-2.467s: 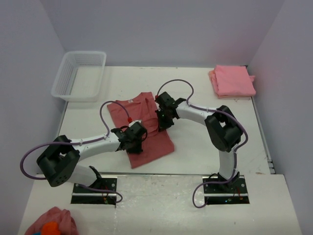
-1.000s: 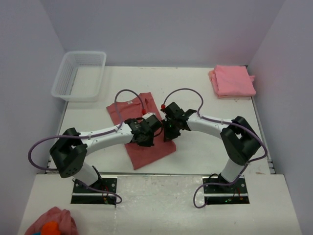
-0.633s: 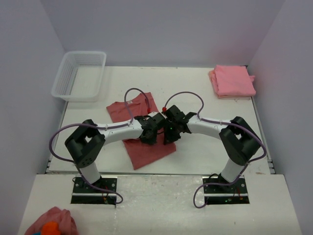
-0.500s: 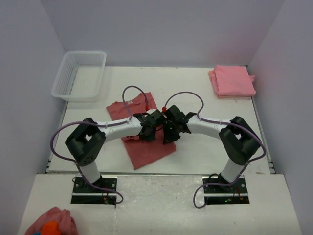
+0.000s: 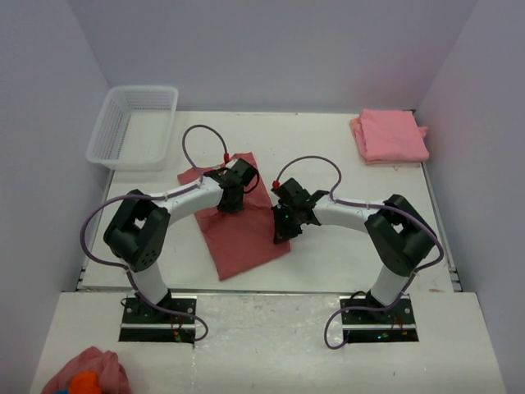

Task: Fold and stack the t-shirts
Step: Fold the folded rectangular tshirt in 1/3 of the way

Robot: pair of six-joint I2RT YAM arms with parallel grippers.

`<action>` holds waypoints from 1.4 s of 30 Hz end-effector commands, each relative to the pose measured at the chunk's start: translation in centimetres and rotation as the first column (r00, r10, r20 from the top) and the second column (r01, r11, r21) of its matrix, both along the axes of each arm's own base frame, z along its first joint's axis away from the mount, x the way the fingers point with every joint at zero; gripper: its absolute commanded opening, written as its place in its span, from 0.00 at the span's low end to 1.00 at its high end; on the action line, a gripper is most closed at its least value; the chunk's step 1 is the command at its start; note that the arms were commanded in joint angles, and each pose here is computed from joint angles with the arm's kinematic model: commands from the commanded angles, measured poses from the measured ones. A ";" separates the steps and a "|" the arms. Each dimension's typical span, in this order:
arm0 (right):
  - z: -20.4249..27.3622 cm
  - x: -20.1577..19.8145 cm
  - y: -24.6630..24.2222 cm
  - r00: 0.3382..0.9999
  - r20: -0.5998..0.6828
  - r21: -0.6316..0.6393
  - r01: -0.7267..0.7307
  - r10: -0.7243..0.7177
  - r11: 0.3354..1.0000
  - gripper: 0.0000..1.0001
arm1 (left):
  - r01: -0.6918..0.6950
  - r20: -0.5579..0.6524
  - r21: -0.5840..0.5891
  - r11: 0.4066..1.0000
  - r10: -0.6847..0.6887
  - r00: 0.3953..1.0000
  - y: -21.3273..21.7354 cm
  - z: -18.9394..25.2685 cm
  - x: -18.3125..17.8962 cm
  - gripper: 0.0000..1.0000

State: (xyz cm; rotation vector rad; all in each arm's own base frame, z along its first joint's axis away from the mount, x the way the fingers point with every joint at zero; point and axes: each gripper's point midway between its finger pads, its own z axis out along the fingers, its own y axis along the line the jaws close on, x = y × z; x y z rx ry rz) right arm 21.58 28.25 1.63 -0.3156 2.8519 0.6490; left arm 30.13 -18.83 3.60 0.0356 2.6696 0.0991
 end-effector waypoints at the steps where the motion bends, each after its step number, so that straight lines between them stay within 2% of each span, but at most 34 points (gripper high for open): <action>1: -1.1 -0.9 0.2 0.999 -0.038 0.001 -0.003 0.003 1.000 0.00 | -0.024 0.134 0.050 0.998 0.017 0.991 1.7 3.4 4.5 0.00; 5: -1.8 -1.2 0.5 0.998 -0.057 -0.006 -0.007 0.006 1.000 0.00 | -0.105 0.164 0.031 0.994 0.099 0.982 4.1 5.3 6.5 0.00; 9: -1.5 -1.2 0.8 0.999 -0.043 -0.010 -0.017 0.017 1.000 0.00 | -0.124 0.175 -0.006 0.992 0.123 0.977 4.0 6.8 6.7 0.00; 19: 7.7 2.9 3.3 0.988 0.146 0.034 -0.062 0.056 0.998 0.00 | -0.105 0.192 -0.130 0.986 0.129 0.973 4.3 10.2 2.9 0.00; 22: 9.1 4.5 4.3 0.982 0.175 0.029 -0.070 0.064 0.997 0.00 | -0.115 0.165 -0.152 0.982 0.140 0.976 4.5 9.8 1.5 0.00; 30: 7.5 9.2 6.2 0.986 0.153 0.033 -0.075 0.069 0.997 0.00 | -0.142 0.053 -0.174 0.975 0.153 0.987 4.7 6.1 -2.0 0.00; 36: 6.4 12.1 6.4 0.988 0.138 0.053 -0.074 0.066 0.996 0.00 | -0.167 0.018 -0.156 0.974 0.172 0.985 5.0 4.1 -2.6 0.00; 42: 4.7 12.4 6.0 0.995 0.071 0.043 -0.077 0.074 0.996 0.00 | -0.173 -0.003 -0.140 0.975 0.174 0.985 5.0 3.2 -2.5 0.00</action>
